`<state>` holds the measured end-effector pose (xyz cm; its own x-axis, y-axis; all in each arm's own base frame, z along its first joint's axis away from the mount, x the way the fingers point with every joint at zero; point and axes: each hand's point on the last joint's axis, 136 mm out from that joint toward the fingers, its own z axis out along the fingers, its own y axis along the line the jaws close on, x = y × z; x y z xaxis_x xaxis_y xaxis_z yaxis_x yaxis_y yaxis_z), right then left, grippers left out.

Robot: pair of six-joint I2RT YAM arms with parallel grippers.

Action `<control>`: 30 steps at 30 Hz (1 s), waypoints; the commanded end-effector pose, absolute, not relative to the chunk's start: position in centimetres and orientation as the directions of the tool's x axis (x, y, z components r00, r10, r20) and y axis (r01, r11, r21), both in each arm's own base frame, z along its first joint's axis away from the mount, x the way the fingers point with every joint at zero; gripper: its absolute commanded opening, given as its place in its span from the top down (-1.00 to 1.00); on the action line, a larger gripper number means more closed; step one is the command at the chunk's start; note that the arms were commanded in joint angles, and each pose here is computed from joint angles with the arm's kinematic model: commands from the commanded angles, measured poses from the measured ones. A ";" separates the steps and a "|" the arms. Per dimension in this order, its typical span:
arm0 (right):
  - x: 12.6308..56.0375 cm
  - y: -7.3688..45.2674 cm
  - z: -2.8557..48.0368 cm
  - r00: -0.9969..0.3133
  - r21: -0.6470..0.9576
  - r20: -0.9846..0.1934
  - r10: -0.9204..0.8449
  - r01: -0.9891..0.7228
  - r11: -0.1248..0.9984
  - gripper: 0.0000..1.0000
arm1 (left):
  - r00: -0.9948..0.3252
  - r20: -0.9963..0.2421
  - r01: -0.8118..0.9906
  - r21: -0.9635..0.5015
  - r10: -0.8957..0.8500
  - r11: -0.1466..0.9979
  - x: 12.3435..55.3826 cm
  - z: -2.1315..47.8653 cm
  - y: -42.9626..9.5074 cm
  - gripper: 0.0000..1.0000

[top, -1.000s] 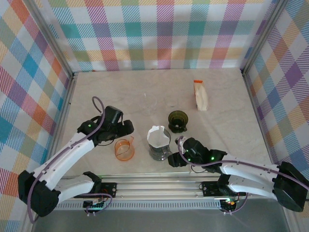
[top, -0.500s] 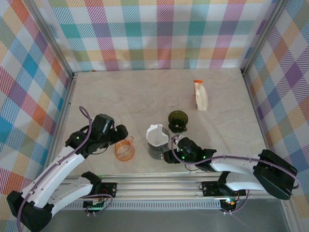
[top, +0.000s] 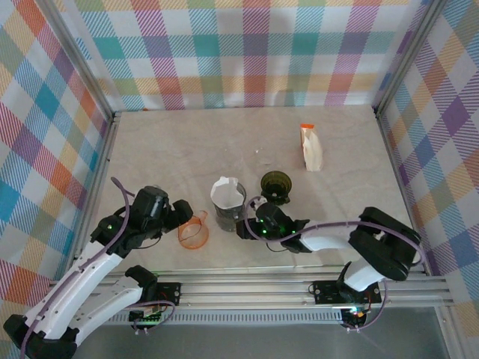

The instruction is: Place the coffee filter in the dripper

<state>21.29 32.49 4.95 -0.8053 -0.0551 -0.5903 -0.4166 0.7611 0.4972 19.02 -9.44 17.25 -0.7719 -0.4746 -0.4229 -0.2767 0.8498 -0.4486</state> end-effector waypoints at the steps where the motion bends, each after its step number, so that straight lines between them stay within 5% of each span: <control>1: 23.4 35.2 6.6 -0.764 0.496 -0.644 -0.043 -0.461 0.736 -0.12 | -0.768 -0.397 -0.326 -0.434 -0.503 0.840 17.9 16.4 -8.4 -0.74; 23: 32.6 44.1 5.3 -0.785 0.544 -0.617 -0.055 -0.476 0.690 -0.11 | -0.749 -0.364 -0.392 -0.430 -0.553 0.813 15.6 14.5 -6.9 -0.50; 30: 33.3 44.7 5.1 -0.797 0.556 -0.601 -0.061 -0.472 0.684 -0.28 | -0.765 -0.345 -0.393 -0.418 -0.543 0.819 15.7 13.2 -7.2 -0.51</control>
